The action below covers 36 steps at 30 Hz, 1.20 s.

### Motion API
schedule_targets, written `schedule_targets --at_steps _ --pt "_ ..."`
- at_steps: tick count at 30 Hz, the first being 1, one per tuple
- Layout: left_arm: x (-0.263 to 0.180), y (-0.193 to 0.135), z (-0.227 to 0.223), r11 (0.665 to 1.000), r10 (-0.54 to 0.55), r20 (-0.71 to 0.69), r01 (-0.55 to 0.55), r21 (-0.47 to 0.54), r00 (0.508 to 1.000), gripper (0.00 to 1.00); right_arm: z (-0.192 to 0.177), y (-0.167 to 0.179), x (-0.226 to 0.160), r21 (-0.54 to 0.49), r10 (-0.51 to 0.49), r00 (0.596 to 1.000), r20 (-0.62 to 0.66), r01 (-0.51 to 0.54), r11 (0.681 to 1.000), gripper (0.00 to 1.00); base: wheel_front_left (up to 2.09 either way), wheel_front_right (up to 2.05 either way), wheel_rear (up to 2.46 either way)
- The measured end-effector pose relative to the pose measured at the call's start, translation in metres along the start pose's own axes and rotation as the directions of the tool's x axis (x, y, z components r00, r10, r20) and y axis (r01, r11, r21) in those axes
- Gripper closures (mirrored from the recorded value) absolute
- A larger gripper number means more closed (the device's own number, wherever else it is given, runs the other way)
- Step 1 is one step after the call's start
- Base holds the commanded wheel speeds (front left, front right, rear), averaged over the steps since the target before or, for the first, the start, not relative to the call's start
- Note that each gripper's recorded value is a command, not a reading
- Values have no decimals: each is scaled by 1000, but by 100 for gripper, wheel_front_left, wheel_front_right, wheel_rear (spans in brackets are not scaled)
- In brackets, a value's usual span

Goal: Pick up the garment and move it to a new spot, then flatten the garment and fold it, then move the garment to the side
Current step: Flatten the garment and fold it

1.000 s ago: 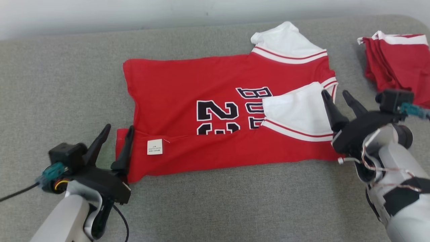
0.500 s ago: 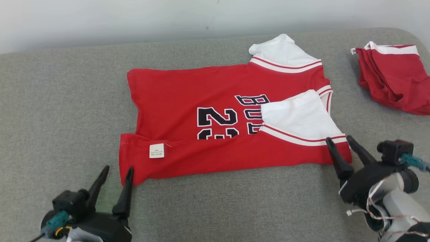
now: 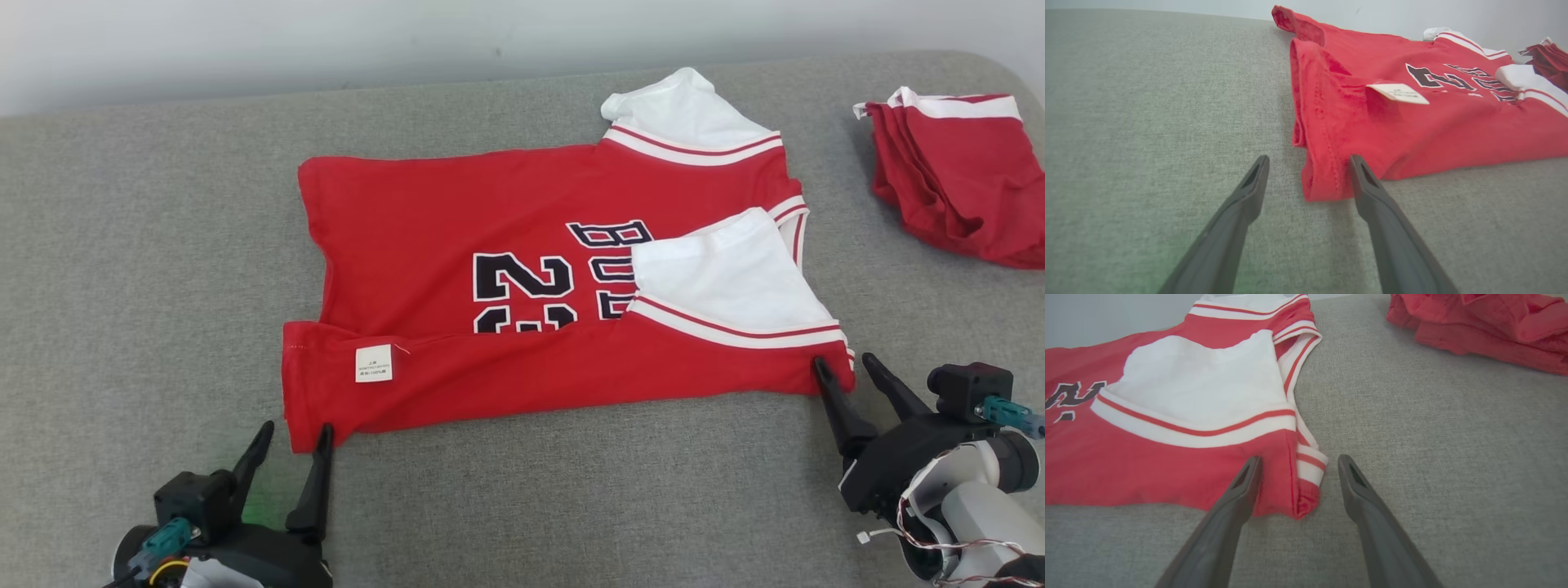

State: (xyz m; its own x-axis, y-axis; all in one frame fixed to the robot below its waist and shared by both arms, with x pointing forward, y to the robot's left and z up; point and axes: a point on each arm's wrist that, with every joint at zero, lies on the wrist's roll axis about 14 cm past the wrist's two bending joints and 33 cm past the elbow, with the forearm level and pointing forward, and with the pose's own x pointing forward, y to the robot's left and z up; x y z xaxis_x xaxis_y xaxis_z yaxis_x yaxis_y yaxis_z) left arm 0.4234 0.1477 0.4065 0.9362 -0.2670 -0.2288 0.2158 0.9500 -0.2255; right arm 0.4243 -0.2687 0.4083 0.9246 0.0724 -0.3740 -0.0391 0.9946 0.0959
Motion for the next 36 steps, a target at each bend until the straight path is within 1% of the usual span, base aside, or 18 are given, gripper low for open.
schedule_targets --at_steps 1,2,3,4,5,9,14,18,22,30,36 --pt "1 -1 -2 1000 -2 -5 2 -5 1000 0 -1 -1 0 3 -6 1000 -2 6 1000 55 0 0 0" --pt "3 -3 -4 1000 -5 -12 5 -8 1000 0 -1 -3 1 7 -13 1000 -3 13 1000 100 0 0 0" --pt "4 -4 -8 1000 -5 -24 5 -14 1000 22 -2 -3 1 14 -19 1000 -3 19 1000 100 0 0 0" --pt "6 -6 -11 1000 -12 -31 11 -19 999 60 -3 -3 2 20 -24 1000 -5 24 1000 100 0 0 0" --pt "8 -8 -11 1000 -14 -34 13 -22 999 100 -3 -3 3 26 -27 1000 -5 27 999 100 0 0 0" --pt "12 -9 -9 1000 -15 -31 15 -22 999 100 -3 2 4 35 -24 1000 9 23 999 100 0 0 0" --pt "4 -7 -2 1000 -15 -14 15 -12 1000 100 1 5 -4 53 -19 999 42 17 998 100 0 0 0" --pt "-14 -6 2 1000 -5 9 5 -17 1000 100 -1 9 -22 69 -8 998 65 4 998 100 0 0 0" --pt "-32 -7 -3 1000 6 4 -6 -19 1000 100 -7 9 -40 72 -3 998 68 -2 997 100 0 0 0" --pt "-60 -5 -17 998 46 -31 -47 -49 998 100 -35 8 -74 106 -11 1000 0 11 994 100 0 0 0" --pt "-70 -6 -21 995 64 -40 -67 -68 997 100 -50 13 -94 139 -26 999 -41 31 990 100 0 0 0"
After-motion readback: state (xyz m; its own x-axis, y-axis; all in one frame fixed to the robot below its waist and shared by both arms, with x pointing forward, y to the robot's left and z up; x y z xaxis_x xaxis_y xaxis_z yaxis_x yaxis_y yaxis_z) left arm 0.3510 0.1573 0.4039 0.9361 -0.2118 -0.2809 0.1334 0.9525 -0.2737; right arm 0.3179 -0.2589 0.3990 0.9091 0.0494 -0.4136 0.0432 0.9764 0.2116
